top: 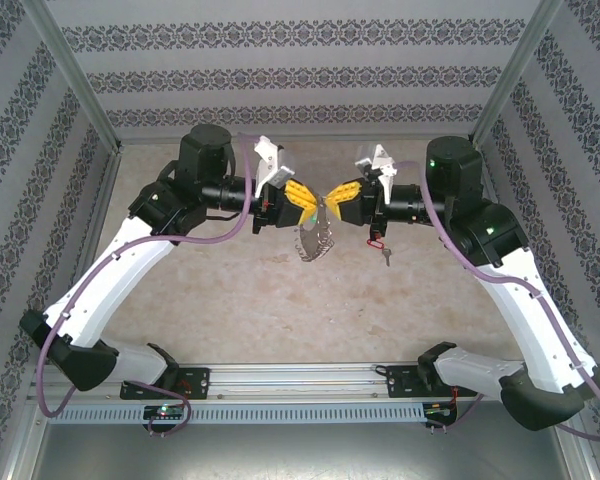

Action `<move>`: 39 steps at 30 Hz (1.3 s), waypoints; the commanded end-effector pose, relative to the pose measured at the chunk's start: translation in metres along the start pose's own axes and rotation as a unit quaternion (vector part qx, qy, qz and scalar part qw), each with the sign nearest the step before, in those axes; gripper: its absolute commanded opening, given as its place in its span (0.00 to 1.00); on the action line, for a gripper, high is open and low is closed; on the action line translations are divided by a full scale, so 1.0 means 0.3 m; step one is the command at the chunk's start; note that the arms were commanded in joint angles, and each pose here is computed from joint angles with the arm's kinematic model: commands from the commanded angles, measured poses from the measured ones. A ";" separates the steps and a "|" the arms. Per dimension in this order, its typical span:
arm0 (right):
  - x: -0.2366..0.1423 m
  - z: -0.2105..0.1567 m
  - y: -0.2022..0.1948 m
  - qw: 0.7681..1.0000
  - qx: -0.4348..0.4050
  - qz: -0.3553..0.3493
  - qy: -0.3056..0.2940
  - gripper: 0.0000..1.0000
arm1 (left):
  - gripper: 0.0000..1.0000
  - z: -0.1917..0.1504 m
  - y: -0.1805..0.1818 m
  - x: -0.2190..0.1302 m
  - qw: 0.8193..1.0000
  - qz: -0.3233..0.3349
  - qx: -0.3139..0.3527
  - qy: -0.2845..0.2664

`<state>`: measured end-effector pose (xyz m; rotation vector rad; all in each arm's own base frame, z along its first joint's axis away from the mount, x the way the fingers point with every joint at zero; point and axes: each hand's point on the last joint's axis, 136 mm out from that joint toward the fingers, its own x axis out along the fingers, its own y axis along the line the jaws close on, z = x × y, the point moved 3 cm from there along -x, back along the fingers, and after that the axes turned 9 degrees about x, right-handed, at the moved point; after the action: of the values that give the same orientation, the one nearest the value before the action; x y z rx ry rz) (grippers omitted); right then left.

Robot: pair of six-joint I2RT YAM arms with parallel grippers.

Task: Put the keys on the keyring

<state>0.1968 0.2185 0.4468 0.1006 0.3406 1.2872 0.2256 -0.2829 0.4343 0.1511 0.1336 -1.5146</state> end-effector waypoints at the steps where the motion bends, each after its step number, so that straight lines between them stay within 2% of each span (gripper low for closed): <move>1: -0.023 0.090 0.049 0.997 -0.021 0.034 -0.067 0.00 | 0.28 0.152 -0.008 -0.035 0.994 -0.011 0.020 -0.109; 6: -0.033 0.099 0.059 0.994 -0.013 0.041 -0.099 0.00 | 0.31 0.173 0.006 -0.035 0.991 -0.006 0.019 -0.136; 12: -0.049 0.108 0.057 0.990 -0.002 0.032 -0.138 0.00 | 0.28 0.194 0.010 -0.035 0.988 -0.012 0.014 -0.155; 20: -0.069 0.134 0.055 0.981 0.010 0.029 -0.192 0.00 | 0.29 0.205 -0.004 -0.047 0.987 -0.012 0.015 -0.162; 30: -0.074 0.148 0.069 0.976 0.013 0.042 -0.215 0.00 | 0.29 0.210 -0.010 -0.050 0.986 -0.016 0.009 -0.168; 39: -0.066 0.144 0.077 0.972 0.018 0.049 -0.228 0.00 | 0.25 0.220 -0.021 -0.044 0.985 -0.022 0.010 -0.173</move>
<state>0.1942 0.2142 0.4822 0.4353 0.0493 1.2915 0.2320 -0.2877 0.4846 -0.1105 -0.0743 -1.5343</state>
